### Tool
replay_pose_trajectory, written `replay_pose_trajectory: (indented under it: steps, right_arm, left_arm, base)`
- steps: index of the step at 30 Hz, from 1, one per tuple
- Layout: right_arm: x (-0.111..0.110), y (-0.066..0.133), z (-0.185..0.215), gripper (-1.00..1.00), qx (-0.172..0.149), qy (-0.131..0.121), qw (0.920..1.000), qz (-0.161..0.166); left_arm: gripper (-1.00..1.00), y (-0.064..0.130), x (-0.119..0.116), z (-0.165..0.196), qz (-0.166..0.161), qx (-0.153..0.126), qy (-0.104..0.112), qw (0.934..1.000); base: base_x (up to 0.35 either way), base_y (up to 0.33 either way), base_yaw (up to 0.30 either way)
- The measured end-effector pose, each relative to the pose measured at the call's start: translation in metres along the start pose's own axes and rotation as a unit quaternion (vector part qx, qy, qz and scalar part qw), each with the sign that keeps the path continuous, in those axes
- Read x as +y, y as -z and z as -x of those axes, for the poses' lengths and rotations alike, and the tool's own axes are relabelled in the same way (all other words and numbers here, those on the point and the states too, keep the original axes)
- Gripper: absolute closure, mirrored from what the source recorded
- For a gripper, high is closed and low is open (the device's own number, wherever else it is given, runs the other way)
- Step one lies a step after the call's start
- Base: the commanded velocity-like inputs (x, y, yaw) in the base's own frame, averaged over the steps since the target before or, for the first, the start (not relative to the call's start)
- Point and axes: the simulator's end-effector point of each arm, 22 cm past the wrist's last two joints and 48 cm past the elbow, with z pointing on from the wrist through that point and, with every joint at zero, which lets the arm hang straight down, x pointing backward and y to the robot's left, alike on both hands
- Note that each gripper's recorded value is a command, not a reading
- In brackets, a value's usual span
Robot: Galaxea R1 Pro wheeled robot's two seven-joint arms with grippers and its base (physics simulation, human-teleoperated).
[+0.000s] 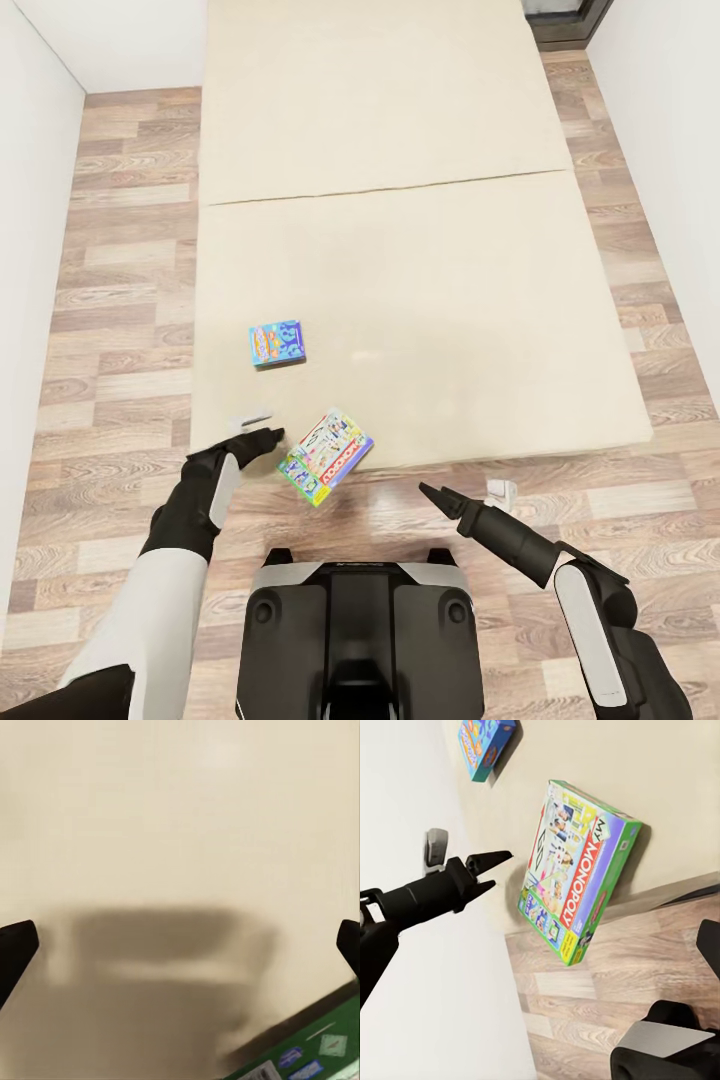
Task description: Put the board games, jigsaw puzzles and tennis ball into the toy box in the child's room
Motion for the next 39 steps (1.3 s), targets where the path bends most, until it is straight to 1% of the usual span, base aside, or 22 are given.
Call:
replay_pose_trajectory:
  steps: [4,13,18,27,32,39]
  right_arm:
    - [0.0,0.0,0.0,-1.0,0.0,0.0,1.0,0.0]
    - [-0.002,0.0,0.0,-1.0,0.0,0.0,1.0,-0.004]
    - [-0.003,0.0,0.0,-1.0,0.0,0.0,1.0,-0.007]
    - [-0.004,0.0,0.001,-1.0,-0.003,0.002,0.9999,-0.009]
    - [-0.007,0.0,0.0,-1.0,-0.003,0.0,0.9999,-0.013]
    - [-0.01,-0.001,-0.003,-1.0,-0.001,-0.003,0.9999,-0.016]
  left_arm:
    - [-1.0,0.003,0.005,0.007,0.003,-0.005,0.008,0.9999]
    - [-1.0,0.006,0.012,0.012,0.008,-0.009,0.018,0.9998]
    - [-1.0,0.006,0.019,0.013,0.012,-0.01,0.028,0.9995]
    - [-1.0,0.009,0.025,0.012,0.015,0.0,0.037,0.9992]
    - [-1.0,0.018,0.029,0.021,0.017,0.004,0.041,0.999]
    - [-1.0,0.037,0.038,0.043,0.015,-0.004,0.055,0.9984]
  base:
    - [0.0,0.0,0.0]
    - [0.0,0.0,0.0]
    - [0.0,0.0,0.0]
    - [0.0,0.0,0.0]
    - [0.0,0.0,0.0]
    - [0.0,0.0,0.0]
